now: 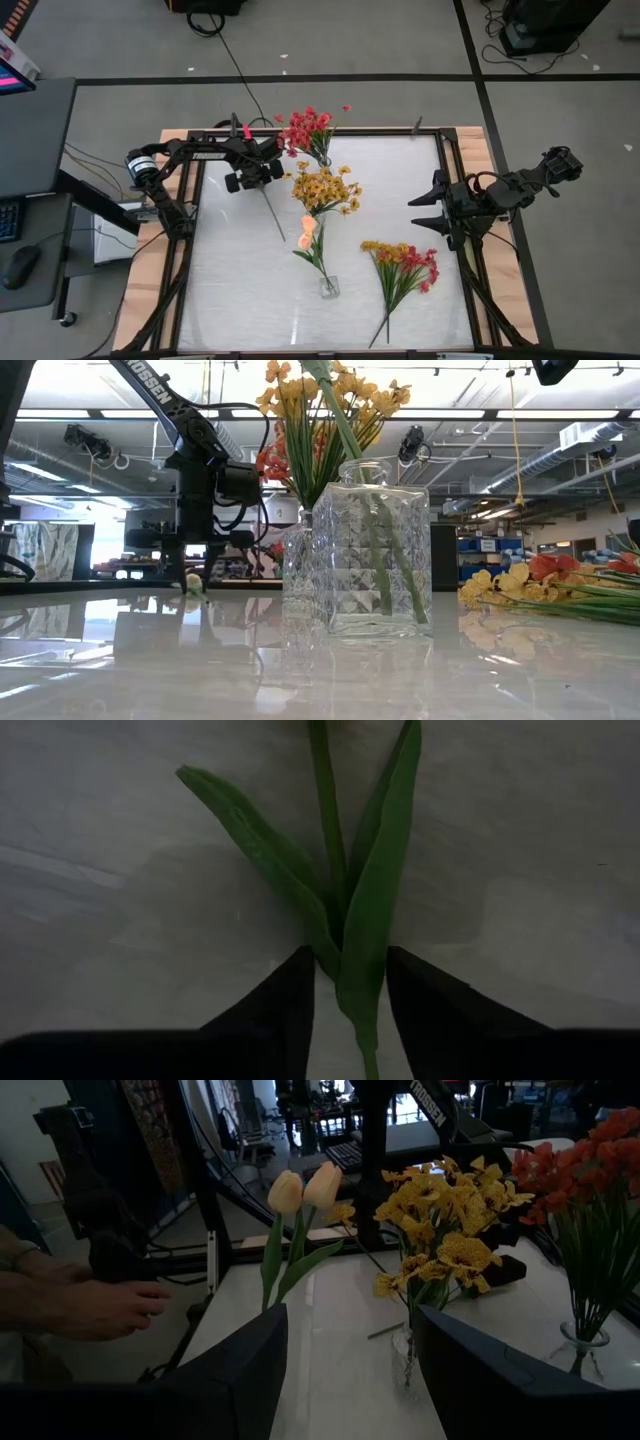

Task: Sort flowers into vase by color
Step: Put the orange flower into the bottom transparent vase

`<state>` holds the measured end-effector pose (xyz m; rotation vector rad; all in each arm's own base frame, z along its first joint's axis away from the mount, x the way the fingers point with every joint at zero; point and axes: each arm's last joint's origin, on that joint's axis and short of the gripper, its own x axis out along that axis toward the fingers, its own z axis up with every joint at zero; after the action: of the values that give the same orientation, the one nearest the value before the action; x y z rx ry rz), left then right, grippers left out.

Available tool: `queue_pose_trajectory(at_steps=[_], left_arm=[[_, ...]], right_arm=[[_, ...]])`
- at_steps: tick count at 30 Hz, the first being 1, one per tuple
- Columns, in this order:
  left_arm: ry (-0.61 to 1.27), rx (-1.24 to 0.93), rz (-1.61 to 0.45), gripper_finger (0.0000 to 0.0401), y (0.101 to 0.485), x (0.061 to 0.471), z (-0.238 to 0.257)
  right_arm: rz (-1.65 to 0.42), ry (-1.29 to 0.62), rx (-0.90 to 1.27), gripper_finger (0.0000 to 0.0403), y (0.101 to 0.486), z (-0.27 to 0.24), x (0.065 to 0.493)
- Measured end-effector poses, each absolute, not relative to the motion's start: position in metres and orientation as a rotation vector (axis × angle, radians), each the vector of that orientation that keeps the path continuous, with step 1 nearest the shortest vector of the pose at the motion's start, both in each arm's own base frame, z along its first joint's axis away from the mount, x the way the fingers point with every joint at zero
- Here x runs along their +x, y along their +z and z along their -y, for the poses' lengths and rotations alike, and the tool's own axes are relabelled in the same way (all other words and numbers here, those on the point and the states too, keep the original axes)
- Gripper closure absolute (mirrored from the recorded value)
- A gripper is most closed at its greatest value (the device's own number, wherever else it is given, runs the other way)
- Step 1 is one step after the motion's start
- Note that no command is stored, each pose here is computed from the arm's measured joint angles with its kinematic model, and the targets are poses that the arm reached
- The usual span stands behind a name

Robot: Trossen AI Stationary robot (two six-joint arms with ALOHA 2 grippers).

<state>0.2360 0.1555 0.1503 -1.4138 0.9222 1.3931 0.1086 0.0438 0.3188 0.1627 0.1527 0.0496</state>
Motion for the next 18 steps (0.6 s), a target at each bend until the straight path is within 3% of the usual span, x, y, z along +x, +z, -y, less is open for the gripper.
queue_pose_trajectory(at_steps=[18], left_arm=[[1.372, -1.39, -0.938, 0.0336, 0.1503, 0.2362, -0.1556]], right_arm=[[-0.153, 0.05, 0.163, 0.0178, 0.3188, -0.0438, 0.1086]])
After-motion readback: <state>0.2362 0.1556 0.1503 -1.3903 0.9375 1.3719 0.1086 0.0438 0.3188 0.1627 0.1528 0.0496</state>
